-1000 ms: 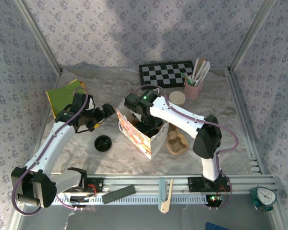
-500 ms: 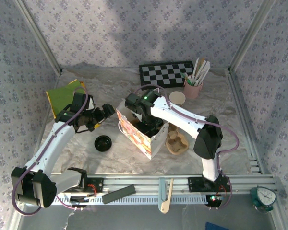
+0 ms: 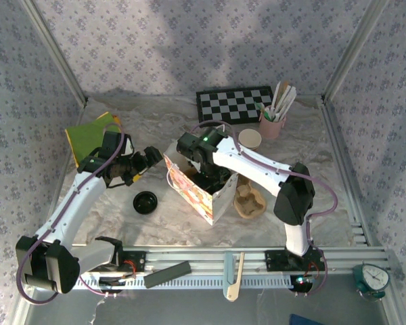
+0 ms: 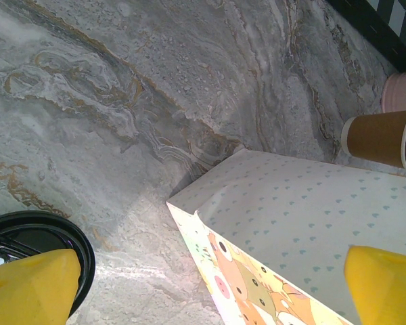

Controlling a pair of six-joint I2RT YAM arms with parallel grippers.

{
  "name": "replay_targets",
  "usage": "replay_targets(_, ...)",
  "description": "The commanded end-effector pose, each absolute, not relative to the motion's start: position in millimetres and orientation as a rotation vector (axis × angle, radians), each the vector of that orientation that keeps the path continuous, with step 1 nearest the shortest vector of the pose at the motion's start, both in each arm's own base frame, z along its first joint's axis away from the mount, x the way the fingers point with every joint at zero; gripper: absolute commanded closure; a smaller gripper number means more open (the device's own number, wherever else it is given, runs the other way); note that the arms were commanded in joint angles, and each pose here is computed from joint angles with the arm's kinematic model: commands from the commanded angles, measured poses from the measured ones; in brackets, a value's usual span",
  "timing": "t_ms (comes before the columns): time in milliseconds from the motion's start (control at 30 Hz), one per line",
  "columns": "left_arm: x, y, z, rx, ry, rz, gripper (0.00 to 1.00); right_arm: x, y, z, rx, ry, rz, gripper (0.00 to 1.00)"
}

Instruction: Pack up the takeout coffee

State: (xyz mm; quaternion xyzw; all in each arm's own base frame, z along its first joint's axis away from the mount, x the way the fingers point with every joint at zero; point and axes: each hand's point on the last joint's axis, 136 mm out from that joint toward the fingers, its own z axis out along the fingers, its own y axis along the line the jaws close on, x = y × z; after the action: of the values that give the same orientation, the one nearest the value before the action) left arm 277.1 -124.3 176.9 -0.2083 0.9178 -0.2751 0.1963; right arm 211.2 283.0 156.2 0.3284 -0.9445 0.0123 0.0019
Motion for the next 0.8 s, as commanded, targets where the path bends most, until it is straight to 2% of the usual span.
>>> replay_targets(0, 276.4, -127.7, 191.6, -0.547, 2.545, -0.796, 0.00, 205.6, 278.1, 166.8, 1.023, -2.980, 0.028, 0.40)
replay_targets(767, 275.6, -128.8, 191.5, -0.544, 2.546, -0.799, 0.00, 207.2, 280.2, 166.8, 1.029, -2.982, 0.023, 0.41)
